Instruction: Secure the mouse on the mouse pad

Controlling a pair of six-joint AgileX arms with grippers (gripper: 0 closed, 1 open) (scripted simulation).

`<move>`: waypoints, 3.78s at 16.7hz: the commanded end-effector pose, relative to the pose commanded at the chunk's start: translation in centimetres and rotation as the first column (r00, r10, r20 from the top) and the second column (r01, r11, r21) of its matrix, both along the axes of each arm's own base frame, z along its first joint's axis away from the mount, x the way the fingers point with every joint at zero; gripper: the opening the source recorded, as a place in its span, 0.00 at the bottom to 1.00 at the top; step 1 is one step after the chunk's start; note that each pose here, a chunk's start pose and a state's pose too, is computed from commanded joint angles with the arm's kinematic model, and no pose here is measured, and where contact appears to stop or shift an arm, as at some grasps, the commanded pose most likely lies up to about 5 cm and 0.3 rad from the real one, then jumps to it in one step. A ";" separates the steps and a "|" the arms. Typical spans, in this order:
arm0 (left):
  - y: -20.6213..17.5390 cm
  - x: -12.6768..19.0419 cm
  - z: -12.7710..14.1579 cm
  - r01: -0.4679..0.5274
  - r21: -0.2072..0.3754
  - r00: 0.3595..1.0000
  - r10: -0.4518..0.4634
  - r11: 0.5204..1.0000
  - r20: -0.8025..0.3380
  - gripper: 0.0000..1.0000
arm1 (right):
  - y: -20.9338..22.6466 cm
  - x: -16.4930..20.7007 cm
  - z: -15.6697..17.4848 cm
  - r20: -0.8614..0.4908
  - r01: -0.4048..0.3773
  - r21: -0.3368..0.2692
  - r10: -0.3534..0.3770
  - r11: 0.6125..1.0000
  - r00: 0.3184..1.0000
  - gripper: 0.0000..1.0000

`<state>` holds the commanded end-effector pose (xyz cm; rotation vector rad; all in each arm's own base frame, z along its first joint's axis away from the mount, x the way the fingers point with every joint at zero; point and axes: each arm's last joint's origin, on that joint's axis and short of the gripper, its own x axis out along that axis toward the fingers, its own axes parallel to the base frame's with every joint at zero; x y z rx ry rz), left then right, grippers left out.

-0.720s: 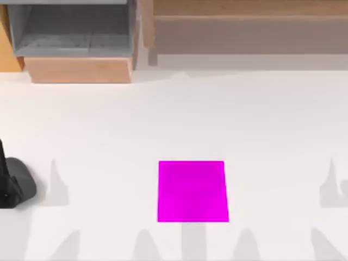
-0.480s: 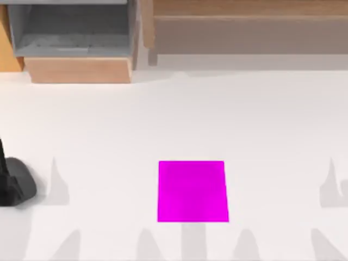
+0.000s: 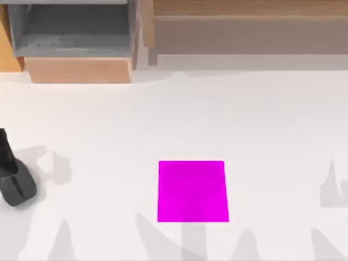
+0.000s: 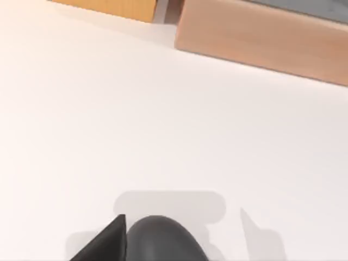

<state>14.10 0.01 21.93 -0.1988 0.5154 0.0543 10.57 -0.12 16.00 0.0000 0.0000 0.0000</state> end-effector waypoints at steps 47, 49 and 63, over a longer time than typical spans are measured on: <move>0.7 16.9 -12.7 -0.375 -0.006 0.458 0.179 0.927 -0.871 0.25 | 0.0 0.0 0.0 0.000 0.000 0.000 0.000 1.000 1.000 1.00; 0.7 16.9 -12.7 -0.375 -0.006 0.458 0.179 0.927 -0.871 0.10 | 0.0 0.0 0.0 0.000 0.000 0.000 0.000 1.000 1.000 1.00; 0.9 17.3 -8.6 -0.374 0.001 0.486 0.197 0.927 -0.851 0.00 | 0.0 0.0 0.0 0.000 0.000 0.000 0.000 1.000 1.000 1.00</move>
